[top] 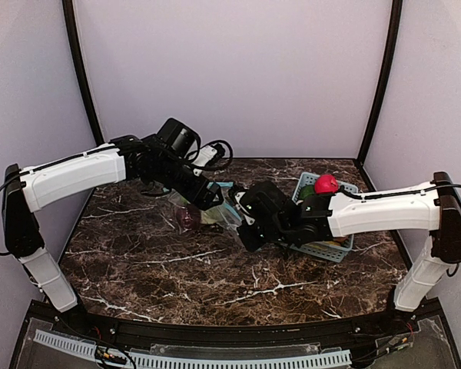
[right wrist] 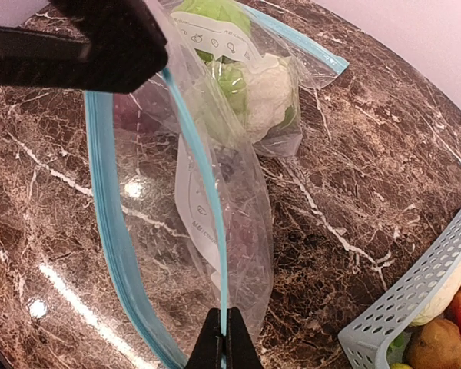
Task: Place the food in the zip-top bag and seal the zipper
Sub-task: Pass from the right arm to the left
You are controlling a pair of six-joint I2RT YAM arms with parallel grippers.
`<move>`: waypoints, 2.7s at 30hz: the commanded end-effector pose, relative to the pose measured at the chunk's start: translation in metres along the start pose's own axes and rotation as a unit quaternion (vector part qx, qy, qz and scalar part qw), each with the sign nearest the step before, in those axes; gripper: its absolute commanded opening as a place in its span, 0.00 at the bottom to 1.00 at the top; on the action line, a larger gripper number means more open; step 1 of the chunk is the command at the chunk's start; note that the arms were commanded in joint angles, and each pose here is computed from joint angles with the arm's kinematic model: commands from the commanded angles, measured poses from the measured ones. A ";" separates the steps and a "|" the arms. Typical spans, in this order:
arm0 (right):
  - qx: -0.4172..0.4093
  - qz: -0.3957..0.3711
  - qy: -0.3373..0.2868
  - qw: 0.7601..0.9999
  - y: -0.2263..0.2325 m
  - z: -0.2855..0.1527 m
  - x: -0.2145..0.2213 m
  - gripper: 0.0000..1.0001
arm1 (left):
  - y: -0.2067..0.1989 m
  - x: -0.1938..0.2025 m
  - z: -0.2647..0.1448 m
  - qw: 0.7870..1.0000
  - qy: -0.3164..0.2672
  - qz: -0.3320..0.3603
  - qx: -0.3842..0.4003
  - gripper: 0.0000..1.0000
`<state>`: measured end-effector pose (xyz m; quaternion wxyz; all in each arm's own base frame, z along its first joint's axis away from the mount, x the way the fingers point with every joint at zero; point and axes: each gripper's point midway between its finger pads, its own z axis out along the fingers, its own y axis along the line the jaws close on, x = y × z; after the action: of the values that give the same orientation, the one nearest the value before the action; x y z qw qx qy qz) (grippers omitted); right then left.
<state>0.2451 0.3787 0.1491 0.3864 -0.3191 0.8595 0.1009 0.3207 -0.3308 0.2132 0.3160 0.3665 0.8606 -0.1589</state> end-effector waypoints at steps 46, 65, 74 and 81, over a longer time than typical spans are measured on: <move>0.029 0.015 0.010 0.999 -0.007 0.000 -0.004 0.00 | -0.016 0.016 0.001 0.995 0.031 0.063 0.068 0.35; 0.013 0.031 0.017 0.999 -0.005 0.002 -0.006 0.00 | -0.012 0.031 0.001 0.995 0.043 0.077 0.056 0.60; -0.006 0.052 0.019 0.998 -0.008 0.001 -0.008 0.00 | -0.018 0.038 -0.001 0.990 0.050 0.106 0.073 0.59; -0.031 0.065 0.011 0.997 -0.007 -0.003 -0.013 0.00 | -0.010 0.046 0.000 0.989 0.066 0.122 0.048 0.52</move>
<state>0.2534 0.3731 0.1434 0.3510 -0.2868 0.8842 0.1127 0.2995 -0.3263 0.1806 0.2639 0.4788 0.8229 -0.1549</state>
